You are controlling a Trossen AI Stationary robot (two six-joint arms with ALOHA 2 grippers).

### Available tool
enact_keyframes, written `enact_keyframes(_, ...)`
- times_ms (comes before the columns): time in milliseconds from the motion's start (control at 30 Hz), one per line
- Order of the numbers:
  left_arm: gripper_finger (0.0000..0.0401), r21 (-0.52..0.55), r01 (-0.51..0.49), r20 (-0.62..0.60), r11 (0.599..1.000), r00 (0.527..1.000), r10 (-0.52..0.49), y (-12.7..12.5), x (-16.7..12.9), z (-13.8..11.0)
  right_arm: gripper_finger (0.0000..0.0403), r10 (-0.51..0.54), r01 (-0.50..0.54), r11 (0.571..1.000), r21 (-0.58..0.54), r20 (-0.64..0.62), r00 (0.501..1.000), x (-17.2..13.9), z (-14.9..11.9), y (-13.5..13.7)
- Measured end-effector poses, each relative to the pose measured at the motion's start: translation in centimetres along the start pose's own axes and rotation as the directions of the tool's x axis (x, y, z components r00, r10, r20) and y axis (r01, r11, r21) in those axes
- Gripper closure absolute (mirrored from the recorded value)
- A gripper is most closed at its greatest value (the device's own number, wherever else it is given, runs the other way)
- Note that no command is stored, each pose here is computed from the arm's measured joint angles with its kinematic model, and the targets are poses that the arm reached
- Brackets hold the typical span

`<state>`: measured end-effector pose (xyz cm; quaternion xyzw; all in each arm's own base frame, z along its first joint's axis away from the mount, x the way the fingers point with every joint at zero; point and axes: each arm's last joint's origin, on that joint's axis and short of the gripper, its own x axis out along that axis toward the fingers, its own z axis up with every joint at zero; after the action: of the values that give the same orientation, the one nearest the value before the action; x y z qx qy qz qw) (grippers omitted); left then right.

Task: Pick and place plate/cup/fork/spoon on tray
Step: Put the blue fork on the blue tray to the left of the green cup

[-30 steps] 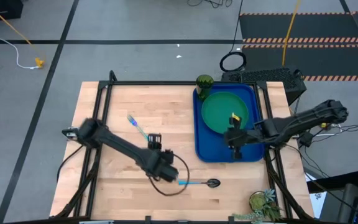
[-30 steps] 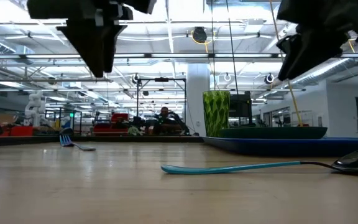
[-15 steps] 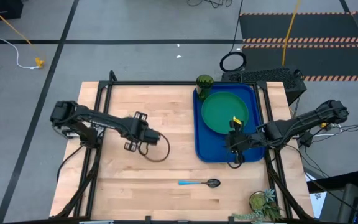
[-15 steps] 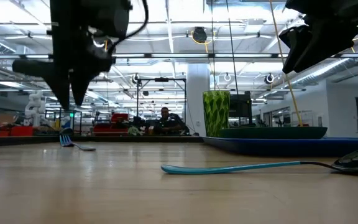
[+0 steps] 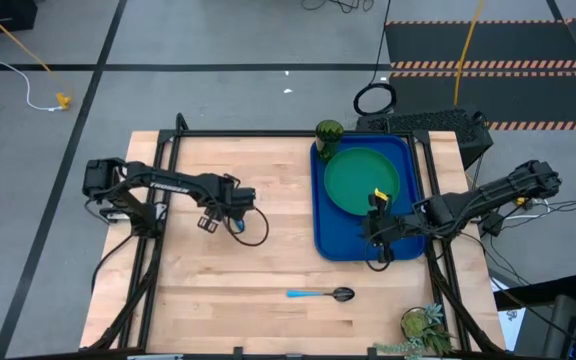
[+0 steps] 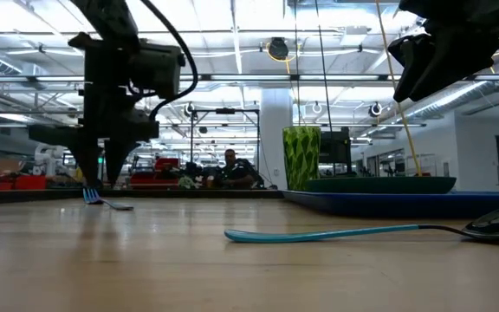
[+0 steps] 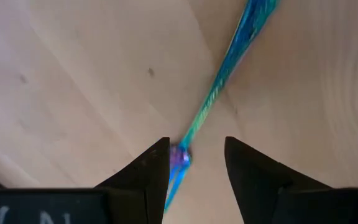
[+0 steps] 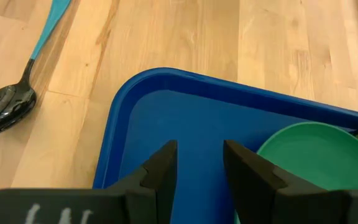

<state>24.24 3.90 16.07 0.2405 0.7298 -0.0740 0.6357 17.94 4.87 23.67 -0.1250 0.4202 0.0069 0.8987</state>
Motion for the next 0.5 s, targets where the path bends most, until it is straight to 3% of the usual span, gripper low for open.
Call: enact_keyframes(500, 0.0245, 0.025, 0.000, 0.047, 1.000, 0.999, -0.001, -0.2, 2.8, -1.0, 0.0280, -0.001, 0.001, 1.000, -0.004, 0.000, 1.000, 0.0, 0.0, 0.0)
